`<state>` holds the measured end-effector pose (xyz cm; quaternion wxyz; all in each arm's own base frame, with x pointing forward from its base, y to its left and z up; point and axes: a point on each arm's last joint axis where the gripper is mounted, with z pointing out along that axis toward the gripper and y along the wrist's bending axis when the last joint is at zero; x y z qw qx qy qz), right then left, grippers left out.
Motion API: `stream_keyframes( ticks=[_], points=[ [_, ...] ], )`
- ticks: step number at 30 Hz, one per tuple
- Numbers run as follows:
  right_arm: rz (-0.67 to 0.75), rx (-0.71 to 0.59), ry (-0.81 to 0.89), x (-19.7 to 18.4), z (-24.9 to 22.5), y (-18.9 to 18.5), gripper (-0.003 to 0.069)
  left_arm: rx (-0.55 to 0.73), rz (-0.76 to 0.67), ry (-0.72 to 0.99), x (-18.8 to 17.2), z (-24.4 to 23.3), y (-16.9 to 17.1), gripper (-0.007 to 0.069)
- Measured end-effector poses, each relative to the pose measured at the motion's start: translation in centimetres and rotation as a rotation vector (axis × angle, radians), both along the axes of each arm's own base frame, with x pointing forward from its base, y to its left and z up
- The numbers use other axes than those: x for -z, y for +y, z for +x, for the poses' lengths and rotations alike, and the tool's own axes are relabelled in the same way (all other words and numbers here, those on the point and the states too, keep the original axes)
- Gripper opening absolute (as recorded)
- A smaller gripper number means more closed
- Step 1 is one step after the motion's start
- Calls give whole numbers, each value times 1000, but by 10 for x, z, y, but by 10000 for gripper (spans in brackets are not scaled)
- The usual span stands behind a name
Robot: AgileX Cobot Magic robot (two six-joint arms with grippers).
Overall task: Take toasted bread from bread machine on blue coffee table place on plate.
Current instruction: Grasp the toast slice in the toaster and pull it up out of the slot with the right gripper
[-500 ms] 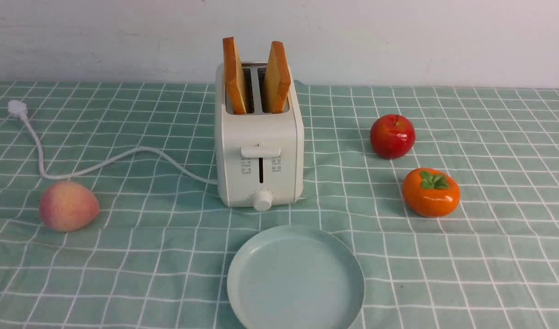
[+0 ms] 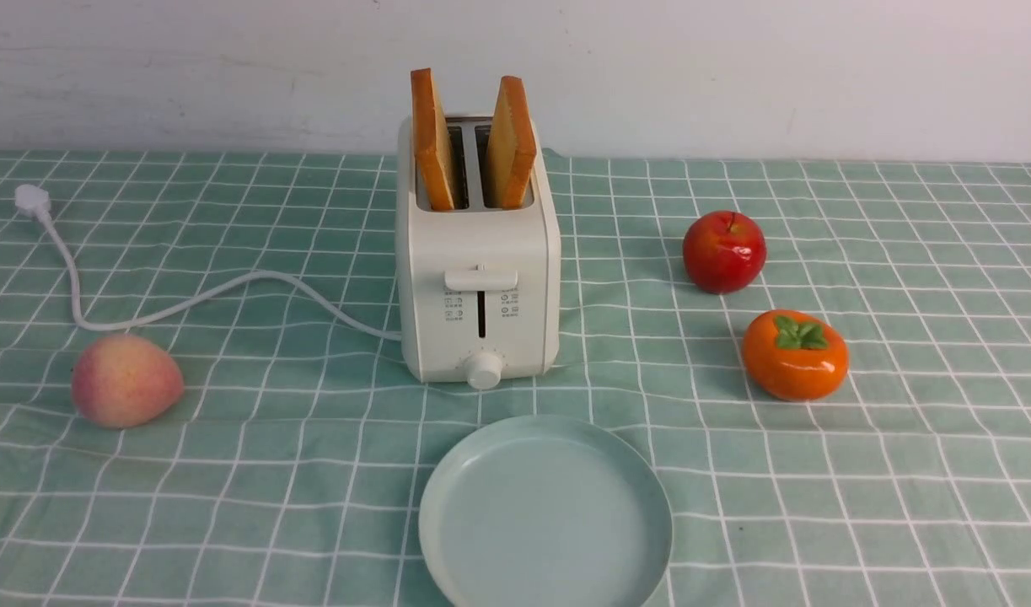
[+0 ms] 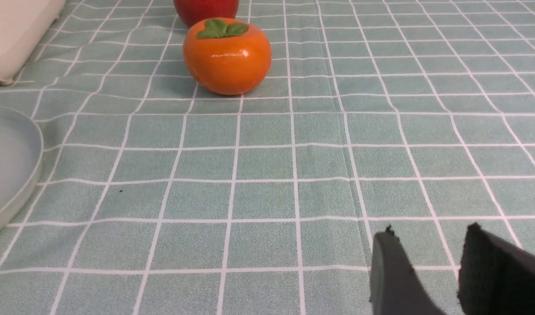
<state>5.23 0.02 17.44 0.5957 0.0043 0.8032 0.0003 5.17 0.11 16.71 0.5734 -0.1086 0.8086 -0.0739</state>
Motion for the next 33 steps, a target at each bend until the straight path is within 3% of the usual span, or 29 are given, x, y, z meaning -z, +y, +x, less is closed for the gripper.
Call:
stream_keyframes(
  ticks=[33],
  points=[
    [0, 0, 0, 0, 0, 0, 240, 0, 0, 0, 0, 0, 0, 217]
  ],
)
